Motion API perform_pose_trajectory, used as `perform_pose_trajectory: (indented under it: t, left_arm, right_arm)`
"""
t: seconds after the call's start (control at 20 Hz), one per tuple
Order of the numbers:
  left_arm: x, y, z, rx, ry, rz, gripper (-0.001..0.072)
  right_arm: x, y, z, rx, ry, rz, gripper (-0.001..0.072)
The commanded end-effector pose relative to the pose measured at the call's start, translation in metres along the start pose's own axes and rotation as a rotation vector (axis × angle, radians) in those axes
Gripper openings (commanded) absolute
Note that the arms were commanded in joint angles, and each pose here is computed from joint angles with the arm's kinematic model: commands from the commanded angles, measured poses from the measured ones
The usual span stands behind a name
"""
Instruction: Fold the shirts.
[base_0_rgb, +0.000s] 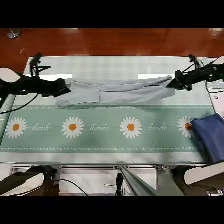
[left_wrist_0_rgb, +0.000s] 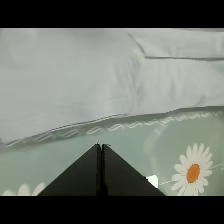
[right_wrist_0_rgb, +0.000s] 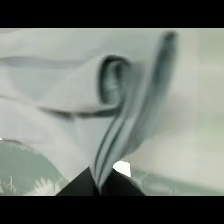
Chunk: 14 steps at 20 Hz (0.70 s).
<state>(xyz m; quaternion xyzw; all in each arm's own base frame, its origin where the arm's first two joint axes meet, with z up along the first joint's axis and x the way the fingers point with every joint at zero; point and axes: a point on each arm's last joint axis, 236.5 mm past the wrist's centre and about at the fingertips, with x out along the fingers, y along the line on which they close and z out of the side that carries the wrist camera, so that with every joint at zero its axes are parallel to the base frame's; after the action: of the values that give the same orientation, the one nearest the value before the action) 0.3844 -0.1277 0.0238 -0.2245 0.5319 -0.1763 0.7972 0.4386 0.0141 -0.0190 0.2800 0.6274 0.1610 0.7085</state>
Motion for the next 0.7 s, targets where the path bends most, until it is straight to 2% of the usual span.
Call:
perform_pose_trajectory:
  t: [0.0, 0.1, 0.3, 0.65]
  left_arm:
    - [0.031, -0.051, 0.002, 0.127, -0.058, -0.039, 0.0035]
    - [0.063, -0.095, -0.006, 0.159, -0.055, -0.079, 0.0035]
    - [0.135, -0.182, -0.070, 0.297, 0.183, -0.163, 0.0035]
    - [0.208, -0.277, -0.192, 0.388, 0.425, -0.255, 0.0035]
  right_arm:
    - [-0.051, 0.032, -0.047, -0.127, -0.065, -0.084, 0.0019]
    - [-0.072, 0.055, -0.080, -0.157, -0.148, -0.086, 0.0019]
    - [-0.108, 0.089, -0.132, -0.192, -0.288, -0.088, 0.0018]
    - [-0.133, 0.126, -0.163, -0.233, -0.359, -0.032, 0.0019]
